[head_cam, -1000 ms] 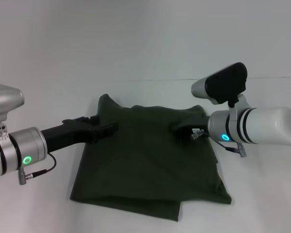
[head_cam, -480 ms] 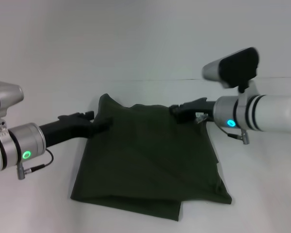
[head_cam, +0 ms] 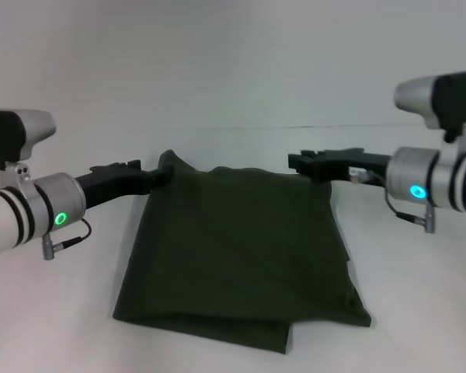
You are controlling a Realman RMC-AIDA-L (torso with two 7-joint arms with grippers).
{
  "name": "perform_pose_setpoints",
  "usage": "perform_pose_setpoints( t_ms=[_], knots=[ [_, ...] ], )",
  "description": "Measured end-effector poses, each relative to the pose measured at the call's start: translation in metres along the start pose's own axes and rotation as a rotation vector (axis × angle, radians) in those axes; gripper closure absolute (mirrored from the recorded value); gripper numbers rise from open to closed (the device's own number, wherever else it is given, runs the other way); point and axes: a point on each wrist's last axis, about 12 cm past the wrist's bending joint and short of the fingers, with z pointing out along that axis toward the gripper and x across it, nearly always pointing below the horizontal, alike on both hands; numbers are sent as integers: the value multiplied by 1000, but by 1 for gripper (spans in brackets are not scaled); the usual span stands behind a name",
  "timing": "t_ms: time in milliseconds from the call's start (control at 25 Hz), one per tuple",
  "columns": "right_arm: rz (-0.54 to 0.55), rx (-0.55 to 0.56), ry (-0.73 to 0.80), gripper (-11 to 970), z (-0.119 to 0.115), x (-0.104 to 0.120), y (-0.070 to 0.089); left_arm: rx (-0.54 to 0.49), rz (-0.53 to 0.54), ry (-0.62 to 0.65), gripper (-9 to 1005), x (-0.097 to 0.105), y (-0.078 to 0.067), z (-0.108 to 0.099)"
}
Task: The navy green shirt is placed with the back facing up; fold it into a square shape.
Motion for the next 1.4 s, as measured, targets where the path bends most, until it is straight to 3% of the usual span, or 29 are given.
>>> perform_pose_setpoints(
  t_ms=[80,320,520,840,1400],
  knots=[
    [28,-11,-1,731,-7,3,-3,-13,-1,3,279,0,0,2],
    [89,-9,3,494,-28,7,-19,-38,-6,9,278,1,1,5],
    [86,-20,-11,349,-35,5,-21,-45,-15,28,279,4,-1,10],
    [79,-17,-10,350,-37,2,-23,-77,-15,54,280,12,-5,17],
    [74,1,-11,352,-35,0,-25,0,16,66,284,7,-25,27]
  ],
)
